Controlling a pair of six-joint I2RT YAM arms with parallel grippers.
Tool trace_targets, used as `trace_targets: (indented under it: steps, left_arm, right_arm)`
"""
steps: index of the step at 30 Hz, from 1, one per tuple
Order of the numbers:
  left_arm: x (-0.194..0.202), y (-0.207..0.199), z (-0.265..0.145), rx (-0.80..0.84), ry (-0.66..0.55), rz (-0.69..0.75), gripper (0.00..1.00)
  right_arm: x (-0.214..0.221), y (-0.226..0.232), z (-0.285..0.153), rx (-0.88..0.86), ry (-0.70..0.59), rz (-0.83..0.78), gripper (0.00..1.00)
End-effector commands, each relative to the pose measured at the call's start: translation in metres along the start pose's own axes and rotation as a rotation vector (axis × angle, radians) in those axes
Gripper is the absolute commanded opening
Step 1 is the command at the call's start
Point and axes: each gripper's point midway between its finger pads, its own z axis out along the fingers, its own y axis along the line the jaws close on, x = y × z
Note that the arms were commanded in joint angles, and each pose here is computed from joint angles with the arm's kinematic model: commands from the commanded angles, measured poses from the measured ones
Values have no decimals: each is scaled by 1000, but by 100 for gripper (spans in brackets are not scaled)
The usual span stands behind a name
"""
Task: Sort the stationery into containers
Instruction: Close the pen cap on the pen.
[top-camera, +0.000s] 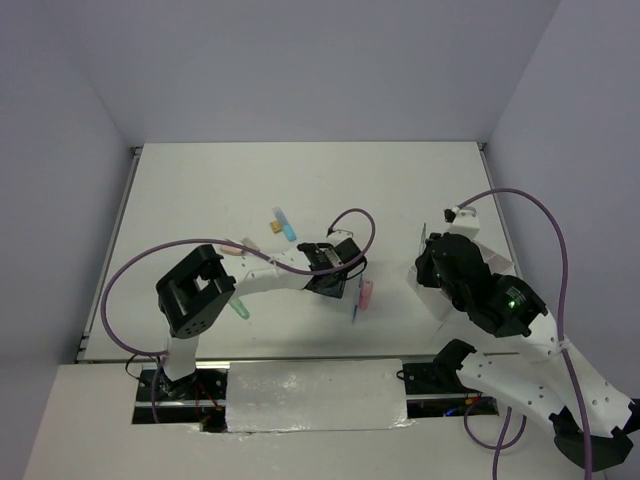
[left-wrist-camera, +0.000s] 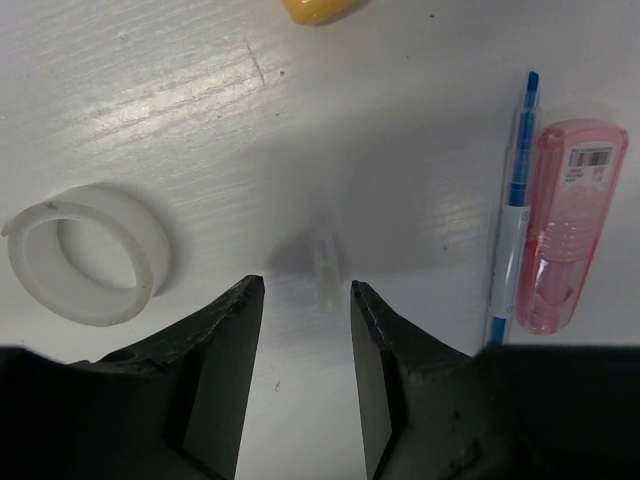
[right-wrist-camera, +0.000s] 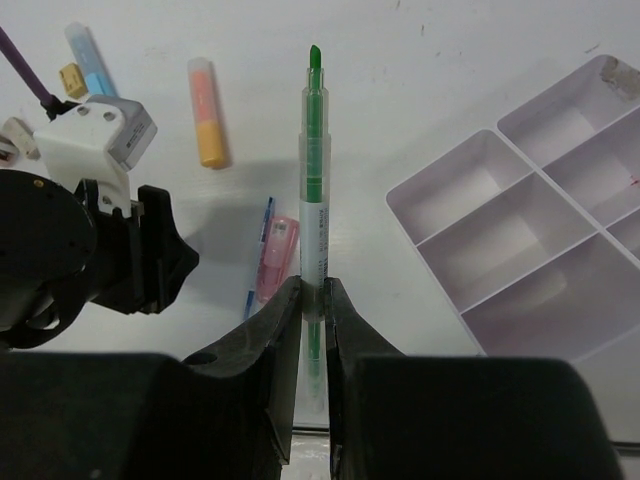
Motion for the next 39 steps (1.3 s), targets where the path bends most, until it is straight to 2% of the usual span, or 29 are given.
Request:
trace_targets:
  steps: [1, 8, 18, 21, 22, 24, 26, 29, 32, 35, 39]
  left_arm:
    - [-1, -6, 5, 3, 0, 17, 52]
    - [11, -4, 20, -19, 38, 31, 50]
    - [25, 4, 26, -41, 73, 46, 38]
    - [27, 6, 25, -42, 81, 51, 18]
    - [28, 5, 24, -38, 84, 49, 6]
    - [28, 3, 21, -19, 82, 46, 0]
    - [28, 5, 19, -14, 77, 42, 0]
    - [15, 9, 5, -8, 7, 0, 0]
    - [-18, 9, -29, 30, -120, -48, 0]
    - [-69, 19, -86, 45, -309, -108, 0]
    - [-119, 47, -150, 57, -486, -218, 0]
  right_arm:
    - [-3, 5, 3, -15, -14, 0, 11]
    - [2, 7, 7, -29, -4, -9, 10]
    - [3, 7, 9, -32, -5, -6, 10]
    - [5, 9, 10, -40, -4, -5, 10]
    - [4, 10, 10, -43, -5, -2, 10]
    - [4, 12, 11, -53, -5, 1, 10]
    - [6, 13, 13, -53, -2, 1, 10]
    - [7, 20, 19, -73, -4, 6, 9]
    - [13, 31, 28, -114, 9, 6, 8]
    - [10, 49, 27, -214, -18, 7, 8]
    - [12, 80, 26, -387, -21, -50, 7]
